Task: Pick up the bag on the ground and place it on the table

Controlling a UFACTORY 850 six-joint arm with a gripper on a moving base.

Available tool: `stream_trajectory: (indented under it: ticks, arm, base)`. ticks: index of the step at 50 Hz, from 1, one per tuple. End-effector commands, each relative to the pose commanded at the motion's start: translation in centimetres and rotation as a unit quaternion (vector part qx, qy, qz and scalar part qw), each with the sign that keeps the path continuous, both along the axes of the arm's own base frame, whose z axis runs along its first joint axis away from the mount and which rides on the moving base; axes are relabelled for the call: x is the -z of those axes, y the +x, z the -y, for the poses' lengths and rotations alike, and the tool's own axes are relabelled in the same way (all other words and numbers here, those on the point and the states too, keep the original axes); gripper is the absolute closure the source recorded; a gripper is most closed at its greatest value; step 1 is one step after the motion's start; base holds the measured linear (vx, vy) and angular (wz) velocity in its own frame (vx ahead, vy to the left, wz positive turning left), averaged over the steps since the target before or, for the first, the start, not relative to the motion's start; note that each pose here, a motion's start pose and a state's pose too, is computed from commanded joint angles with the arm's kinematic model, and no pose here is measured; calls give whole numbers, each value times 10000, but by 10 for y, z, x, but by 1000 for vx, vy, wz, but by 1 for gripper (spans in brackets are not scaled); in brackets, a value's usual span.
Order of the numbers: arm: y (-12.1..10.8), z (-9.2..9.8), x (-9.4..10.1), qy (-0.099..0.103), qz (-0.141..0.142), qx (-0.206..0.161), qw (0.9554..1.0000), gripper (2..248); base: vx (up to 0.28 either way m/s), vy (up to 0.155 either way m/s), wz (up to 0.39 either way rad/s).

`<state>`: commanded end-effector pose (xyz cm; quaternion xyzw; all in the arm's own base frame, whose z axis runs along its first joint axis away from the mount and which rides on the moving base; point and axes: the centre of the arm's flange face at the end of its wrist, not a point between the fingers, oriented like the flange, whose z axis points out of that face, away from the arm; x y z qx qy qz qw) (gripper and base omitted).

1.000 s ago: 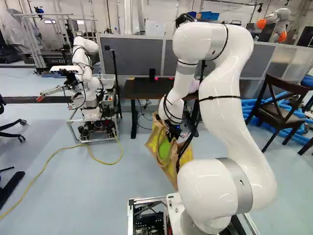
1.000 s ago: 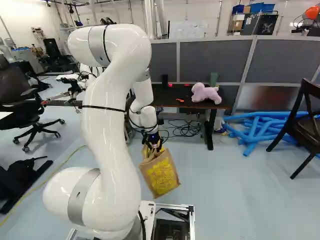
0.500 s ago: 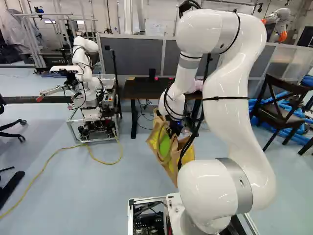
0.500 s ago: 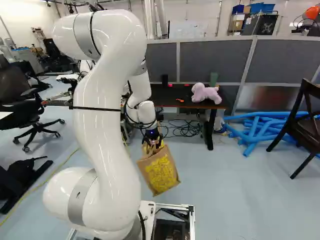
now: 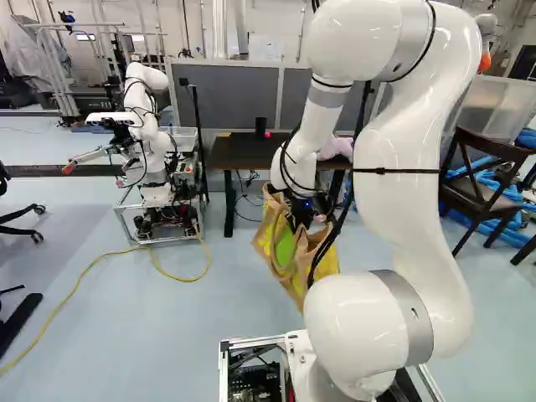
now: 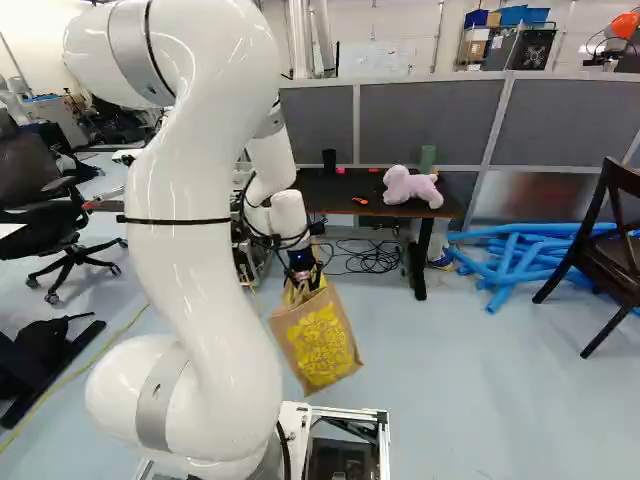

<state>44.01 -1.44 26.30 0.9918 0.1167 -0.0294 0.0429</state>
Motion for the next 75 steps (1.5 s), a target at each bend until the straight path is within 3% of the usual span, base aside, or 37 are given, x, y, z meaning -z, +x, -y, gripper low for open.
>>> stream_trajectory:
  ticks: [28,75]
  arm:
    - [-4,-7,-44,22,160,205,9997,229]
    - [-26,-26,-117,392,343,935,9943,229]
  base:
    - [0,0,0]
    - [0,0,0]
